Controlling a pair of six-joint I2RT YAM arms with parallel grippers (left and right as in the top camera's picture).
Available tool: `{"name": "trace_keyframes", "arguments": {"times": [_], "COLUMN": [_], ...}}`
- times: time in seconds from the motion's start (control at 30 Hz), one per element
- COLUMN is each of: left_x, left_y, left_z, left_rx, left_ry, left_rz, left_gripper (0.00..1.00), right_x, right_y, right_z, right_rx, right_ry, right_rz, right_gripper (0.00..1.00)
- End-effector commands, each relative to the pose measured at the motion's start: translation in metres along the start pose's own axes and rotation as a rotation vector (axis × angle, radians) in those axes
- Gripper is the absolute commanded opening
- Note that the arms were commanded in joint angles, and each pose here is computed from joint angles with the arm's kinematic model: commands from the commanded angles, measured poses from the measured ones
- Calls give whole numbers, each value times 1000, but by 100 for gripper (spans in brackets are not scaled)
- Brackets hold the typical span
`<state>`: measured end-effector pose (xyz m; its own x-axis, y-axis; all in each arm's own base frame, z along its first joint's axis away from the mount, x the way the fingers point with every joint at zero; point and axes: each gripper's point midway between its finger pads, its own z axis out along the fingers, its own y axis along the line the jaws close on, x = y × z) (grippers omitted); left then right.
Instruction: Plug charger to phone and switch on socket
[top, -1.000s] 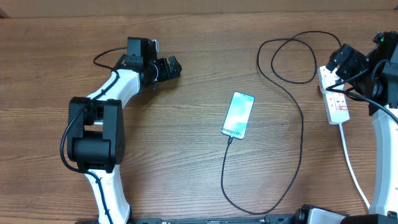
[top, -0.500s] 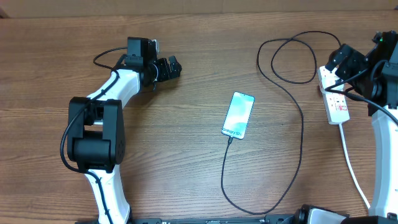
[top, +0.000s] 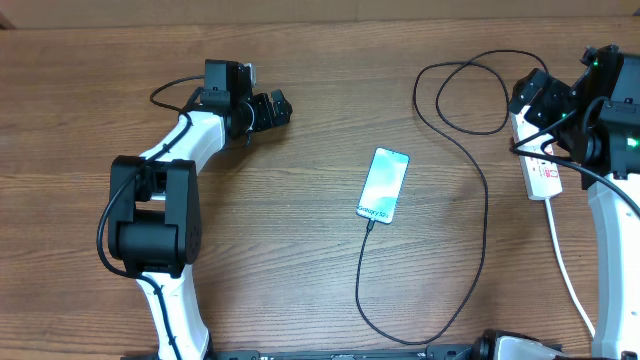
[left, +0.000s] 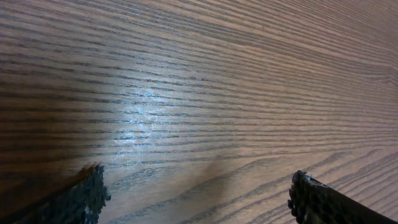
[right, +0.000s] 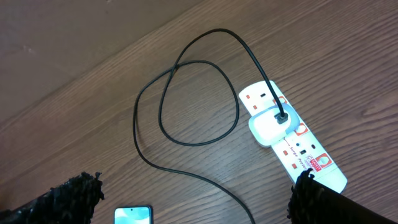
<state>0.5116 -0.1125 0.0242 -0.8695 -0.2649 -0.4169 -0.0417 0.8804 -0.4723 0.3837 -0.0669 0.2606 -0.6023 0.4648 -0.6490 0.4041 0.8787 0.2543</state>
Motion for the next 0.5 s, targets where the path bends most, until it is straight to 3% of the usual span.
{"name": "trace_keyframes", "arguments": {"times": [0.0, 0.47], "left_x": [17, 17], "left_y": [26, 26], "left_z": [9, 9], "left_rx": [-90, -89], "left_ry": [36, 36], "left_rz": [-22, -22], "left_gripper": [99, 100], "right_x": [-5, -5], "right_y": [3, 4], "right_z": [-11, -15], "right_rx": [-11, -13], "right_ry": [-31, -38], "right_rz": [-9, -9], "right_gripper": [100, 100]}}
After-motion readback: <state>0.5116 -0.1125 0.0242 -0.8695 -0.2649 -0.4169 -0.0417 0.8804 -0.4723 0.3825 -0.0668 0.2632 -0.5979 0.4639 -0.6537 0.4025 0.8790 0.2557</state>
